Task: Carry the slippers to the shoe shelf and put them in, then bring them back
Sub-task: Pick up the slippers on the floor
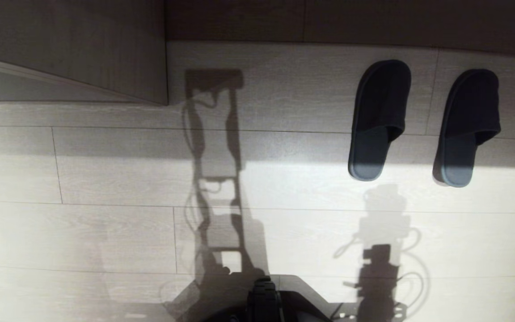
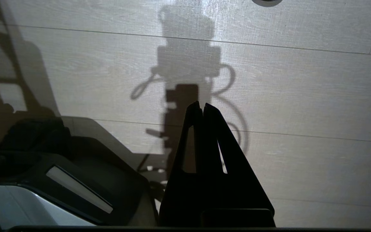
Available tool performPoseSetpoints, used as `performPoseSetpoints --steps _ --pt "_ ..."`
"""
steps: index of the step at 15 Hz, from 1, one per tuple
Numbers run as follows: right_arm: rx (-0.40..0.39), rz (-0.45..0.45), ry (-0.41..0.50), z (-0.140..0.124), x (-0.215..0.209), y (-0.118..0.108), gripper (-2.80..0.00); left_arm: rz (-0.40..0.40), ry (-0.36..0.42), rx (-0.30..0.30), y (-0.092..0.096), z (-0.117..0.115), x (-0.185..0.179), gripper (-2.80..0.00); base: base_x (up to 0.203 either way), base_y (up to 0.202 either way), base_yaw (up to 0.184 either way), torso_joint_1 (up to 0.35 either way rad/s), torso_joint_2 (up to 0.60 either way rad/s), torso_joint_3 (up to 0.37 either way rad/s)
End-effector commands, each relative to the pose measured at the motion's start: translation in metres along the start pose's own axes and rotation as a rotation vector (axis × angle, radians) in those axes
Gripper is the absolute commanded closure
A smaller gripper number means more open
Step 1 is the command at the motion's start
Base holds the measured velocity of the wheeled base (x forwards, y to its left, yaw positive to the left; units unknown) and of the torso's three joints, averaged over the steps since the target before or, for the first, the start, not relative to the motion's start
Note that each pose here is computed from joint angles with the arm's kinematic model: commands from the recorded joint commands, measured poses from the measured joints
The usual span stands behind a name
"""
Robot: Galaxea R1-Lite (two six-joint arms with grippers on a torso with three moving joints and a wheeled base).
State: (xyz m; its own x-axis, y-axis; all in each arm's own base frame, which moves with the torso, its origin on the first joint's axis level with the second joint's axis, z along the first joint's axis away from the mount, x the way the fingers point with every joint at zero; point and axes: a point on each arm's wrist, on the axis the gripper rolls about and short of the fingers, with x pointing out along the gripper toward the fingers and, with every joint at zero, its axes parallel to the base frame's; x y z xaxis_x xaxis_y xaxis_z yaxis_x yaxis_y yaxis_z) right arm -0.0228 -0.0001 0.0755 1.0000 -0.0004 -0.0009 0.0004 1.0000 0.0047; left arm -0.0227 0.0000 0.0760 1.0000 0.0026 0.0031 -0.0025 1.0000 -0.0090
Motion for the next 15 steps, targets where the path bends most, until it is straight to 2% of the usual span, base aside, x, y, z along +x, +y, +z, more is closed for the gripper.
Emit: performPoseSetpoints --steps 1,15 --pt "0.000 0.000 0.002 -0.0006 0.0001 0.0000 0.00 0.001 -0.001 0.000 0.0000 0.0000 -0.0001 0.00 0.000 0.000 0.000 0.001 0.00 -0.061" --pt "0.000 0.000 0.002 -0.0006 0.0001 0.0000 0.00 0.001 -0.002 0.000 0.0000 0.0000 -0.0001 0.00 0.000 0.000 0.000 0.000 0.00 -0.002"
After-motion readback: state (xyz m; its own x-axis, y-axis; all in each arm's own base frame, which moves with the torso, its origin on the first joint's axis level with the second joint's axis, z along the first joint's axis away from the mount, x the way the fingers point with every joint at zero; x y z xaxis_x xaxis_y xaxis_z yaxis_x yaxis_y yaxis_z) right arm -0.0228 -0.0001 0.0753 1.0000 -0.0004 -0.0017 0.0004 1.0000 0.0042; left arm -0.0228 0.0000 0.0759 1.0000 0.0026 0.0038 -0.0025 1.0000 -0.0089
